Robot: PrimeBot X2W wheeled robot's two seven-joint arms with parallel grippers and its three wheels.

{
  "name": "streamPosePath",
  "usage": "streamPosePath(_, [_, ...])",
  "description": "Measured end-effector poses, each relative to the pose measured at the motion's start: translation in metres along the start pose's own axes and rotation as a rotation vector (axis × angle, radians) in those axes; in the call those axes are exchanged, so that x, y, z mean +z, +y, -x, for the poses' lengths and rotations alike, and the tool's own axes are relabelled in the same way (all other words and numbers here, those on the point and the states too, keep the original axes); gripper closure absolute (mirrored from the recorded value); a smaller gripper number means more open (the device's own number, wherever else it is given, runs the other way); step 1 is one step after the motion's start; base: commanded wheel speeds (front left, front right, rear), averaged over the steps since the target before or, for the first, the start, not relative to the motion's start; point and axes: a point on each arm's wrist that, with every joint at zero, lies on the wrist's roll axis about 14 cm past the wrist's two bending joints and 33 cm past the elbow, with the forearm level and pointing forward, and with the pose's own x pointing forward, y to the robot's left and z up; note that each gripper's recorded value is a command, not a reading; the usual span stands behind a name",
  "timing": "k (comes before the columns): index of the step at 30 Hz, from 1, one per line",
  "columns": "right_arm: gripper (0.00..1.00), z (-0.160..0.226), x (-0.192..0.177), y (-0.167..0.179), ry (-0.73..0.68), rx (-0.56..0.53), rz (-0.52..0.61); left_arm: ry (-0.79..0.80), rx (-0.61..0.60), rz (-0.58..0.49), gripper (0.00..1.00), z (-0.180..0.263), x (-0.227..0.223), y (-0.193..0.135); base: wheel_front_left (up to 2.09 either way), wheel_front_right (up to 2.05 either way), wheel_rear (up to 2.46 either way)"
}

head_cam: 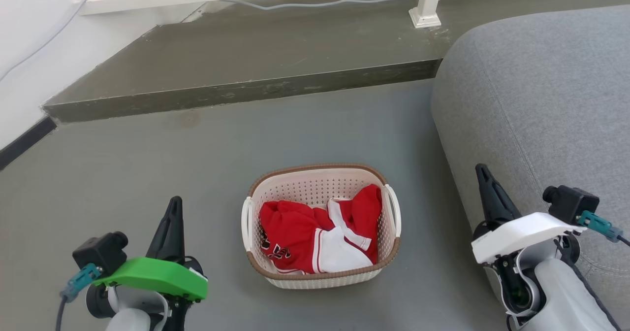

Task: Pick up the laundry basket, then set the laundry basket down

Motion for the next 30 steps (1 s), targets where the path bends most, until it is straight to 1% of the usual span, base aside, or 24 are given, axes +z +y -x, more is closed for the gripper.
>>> streamPosePath(30, [1.00, -0.001, 0.008, -0.016, -0.002, -0.077, -0.340, -0.011, 0.096, 0.301, 1.00, 0.006, 0.013, 0.025, 0.00, 0.00, 0.00])
